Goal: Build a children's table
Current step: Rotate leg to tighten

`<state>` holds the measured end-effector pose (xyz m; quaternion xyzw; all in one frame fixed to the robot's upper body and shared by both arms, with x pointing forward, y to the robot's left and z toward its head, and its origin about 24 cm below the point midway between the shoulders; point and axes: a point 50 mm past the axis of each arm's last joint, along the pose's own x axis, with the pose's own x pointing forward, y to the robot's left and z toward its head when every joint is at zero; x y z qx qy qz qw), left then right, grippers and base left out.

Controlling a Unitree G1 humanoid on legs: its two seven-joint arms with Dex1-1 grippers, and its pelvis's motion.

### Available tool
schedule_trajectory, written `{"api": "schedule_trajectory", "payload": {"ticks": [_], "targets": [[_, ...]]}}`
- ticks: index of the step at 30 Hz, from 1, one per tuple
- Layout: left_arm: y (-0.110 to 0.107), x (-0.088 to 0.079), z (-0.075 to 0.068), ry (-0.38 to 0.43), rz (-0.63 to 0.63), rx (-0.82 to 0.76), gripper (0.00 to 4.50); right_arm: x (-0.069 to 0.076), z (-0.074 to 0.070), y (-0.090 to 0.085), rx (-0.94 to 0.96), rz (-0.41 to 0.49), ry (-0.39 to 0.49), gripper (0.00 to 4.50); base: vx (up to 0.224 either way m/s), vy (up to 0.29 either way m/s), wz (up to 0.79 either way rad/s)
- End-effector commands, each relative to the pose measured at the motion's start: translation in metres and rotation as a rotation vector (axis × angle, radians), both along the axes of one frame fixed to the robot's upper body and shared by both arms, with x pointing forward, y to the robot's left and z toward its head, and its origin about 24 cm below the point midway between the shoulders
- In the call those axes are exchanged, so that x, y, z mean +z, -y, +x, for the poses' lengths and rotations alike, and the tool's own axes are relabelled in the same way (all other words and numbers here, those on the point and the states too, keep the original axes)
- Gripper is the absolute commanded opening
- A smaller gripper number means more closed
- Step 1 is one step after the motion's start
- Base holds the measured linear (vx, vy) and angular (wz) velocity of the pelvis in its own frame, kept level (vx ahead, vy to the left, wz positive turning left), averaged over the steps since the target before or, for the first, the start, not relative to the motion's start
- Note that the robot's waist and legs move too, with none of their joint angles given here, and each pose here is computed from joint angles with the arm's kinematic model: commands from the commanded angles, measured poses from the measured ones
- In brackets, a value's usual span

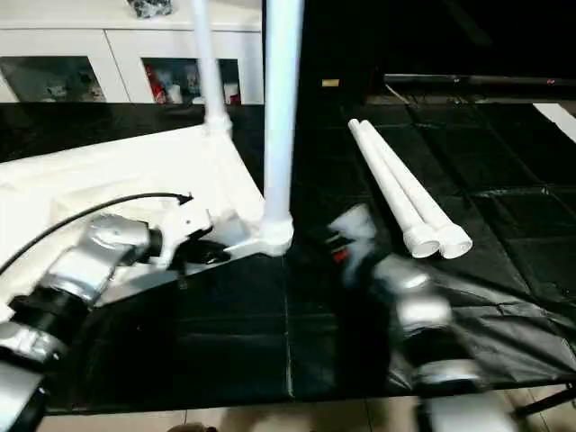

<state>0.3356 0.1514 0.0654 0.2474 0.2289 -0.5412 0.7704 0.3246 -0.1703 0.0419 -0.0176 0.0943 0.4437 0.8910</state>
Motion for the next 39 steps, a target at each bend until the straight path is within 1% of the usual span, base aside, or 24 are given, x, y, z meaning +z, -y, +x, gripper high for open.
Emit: {"api": "schedule_trajectory", "payload": {"ticks": [1,4,6,10,14,16,17,18,19,22,23,29,36,37,39], "targets": [[0.005,-0.003,-0.004,-0.019,0.032,-0.111,0.0,0.01,-0.003,0.0,0.094,0.002,0.025,4.47,0.0,0.0,0.0],[0.005,-0.002,-0.006,-0.041,0.011,-0.169,0.0,0.018,-0.007,0.003,0.187,-0.033,0.04,4.47,0.0,0.0,0.0],[0.004,-0.001,-0.007,-0.053,0.007,-0.209,0.0,0.021,-0.009,0.001,0.24,-0.054,0.044,4.47,0.0,0.0,0.0],[0.004,-0.002,-0.011,-0.079,0.017,-0.273,0.0,0.02,-0.013,-0.009,0.357,-0.115,0.043,4.47,0.0,0.0,0.0],[0.003,-0.004,-0.011,-0.079,0.043,-0.295,0.0,0.019,-0.009,-0.016,0.369,-0.131,0.041,4.47,0.0,0.0,0.0],[0.004,-0.004,-0.009,-0.059,0.05,-0.285,0.0,0.02,-0.008,-0.017,0.375,-0.133,0.041,4.47,0.0,0.0,0.0],[0.005,-0.003,-0.006,-0.04,0.039,-0.259,0.0,0.02,-0.008,-0.019,0.379,-0.135,0.044,4.47,0.0,0.0,0.0],[0.005,-0.003,-0.006,-0.04,0.039,-0.259,0.0,0.02,-0.008,-0.019,0.379,-0.135,0.044,4.47,0.0,0.0,0.0],[0.005,-0.002,-0.006,-0.04,0.033,-0.256,0.27,0.021,-0.008,-0.019,0.381,-0.135,0.044,4.49,0.0,0.0,0.0],[0.007,0.003,-0.003,-0.04,-0.023,-0.24,0.27,0.02,-0.009,-0.02,0.394,-0.136,0.037,4.49,0.0,0.0,0.0],[0.008,0.003,-0.003,-0.033,-0.025,-0.239,0.47,0.019,-0.009,-0.02,0.395,-0.137,0.031,4.5,0.0,0.0,0.0],[0.009,-0.002,0.0,-0.024,0.005,-0.215,0.47,0.016,-0.01,-0.02,0.392,-0.141,0.025,4.5,0.0,0.0,0.0],[0.009,-0.004,0.0,-0.082,-0.044,-0.198,0.47,0.015,-0.01,-0.019,0.377,-0.146,0.019,4.5,0.0,0.0,0.0],[0.009,-0.004,0.0,-0.088,-0.06,-0.196,0.35,0.015,-0.01,-0.02,0.377,-0.147,0.019,4.5,0.0,0.0,0.0],[0.009,-0.004,0.0,-0.091,-0.079,-0.192,0.35,0.015,-0.01,-0.02,0.377,-0.149,0.02,4.5,0.0,0.0,0.0]]}}
